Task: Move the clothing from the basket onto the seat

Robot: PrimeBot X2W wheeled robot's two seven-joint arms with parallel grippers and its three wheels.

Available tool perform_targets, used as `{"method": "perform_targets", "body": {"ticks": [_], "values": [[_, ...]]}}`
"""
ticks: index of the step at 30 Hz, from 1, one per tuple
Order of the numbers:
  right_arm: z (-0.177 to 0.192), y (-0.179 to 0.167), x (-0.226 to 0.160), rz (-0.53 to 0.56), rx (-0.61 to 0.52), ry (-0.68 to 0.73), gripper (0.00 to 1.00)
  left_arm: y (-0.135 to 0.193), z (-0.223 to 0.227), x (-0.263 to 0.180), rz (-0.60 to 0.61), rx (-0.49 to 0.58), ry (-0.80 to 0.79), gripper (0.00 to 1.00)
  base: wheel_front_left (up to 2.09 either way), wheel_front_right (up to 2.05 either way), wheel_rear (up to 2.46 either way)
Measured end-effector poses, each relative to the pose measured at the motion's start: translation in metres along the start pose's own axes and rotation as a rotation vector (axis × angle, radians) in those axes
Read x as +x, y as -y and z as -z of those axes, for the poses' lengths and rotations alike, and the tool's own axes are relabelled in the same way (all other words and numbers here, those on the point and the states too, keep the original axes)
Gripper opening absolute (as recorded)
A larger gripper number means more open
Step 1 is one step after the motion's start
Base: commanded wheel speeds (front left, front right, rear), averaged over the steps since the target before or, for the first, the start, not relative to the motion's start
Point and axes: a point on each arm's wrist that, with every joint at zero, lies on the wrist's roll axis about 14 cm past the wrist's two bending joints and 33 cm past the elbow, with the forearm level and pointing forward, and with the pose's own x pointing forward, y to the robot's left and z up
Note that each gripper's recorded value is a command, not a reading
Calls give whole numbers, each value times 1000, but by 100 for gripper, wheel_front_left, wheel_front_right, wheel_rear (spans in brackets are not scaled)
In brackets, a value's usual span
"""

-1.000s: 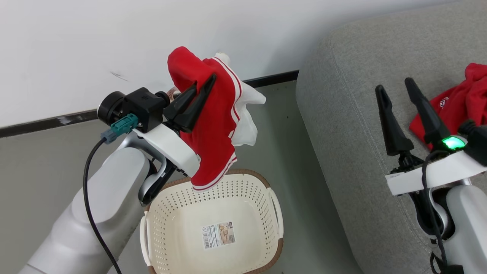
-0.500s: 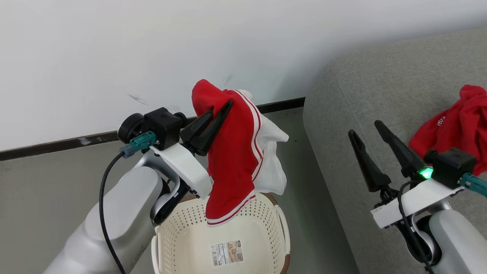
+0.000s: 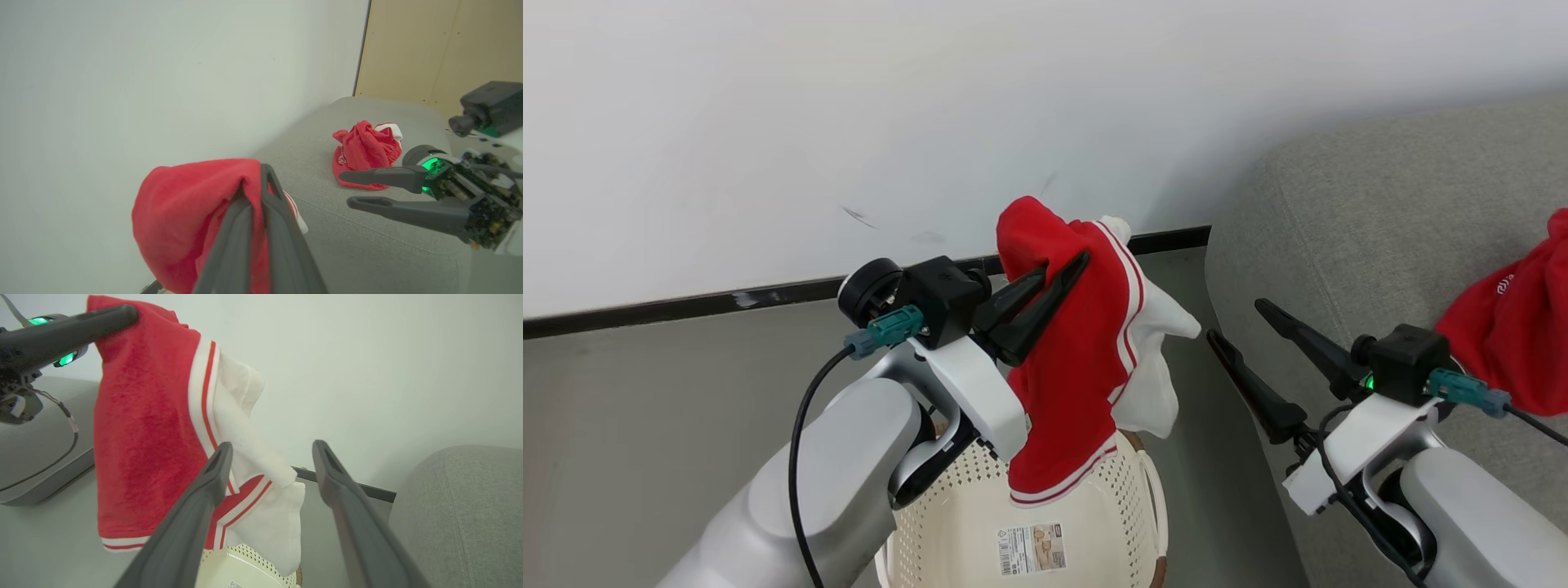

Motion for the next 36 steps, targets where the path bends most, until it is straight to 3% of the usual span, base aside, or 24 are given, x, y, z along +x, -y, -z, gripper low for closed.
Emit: {"method": "perform_targets", "body": {"ticks": [5, 14, 35, 36], "values": [[0, -10, 13, -68, -16, -17, 100, 6, -1, -3, 11, 5, -6, 0, 0, 0, 0], [16, -60, 28, -250, 38, -83, 100, 18, -4, -8, 32, 5, -6, 0, 0, 0, 0], [39, -125, 48, -518, 49, -197, 100, 29, 1, -29, 30, 14, -52, 0, 0, 0, 0], [43, -127, 48, -526, 51, -209, 27, 28, 1, -31, 24, 13, -54, 0, 0, 0, 0]]}}
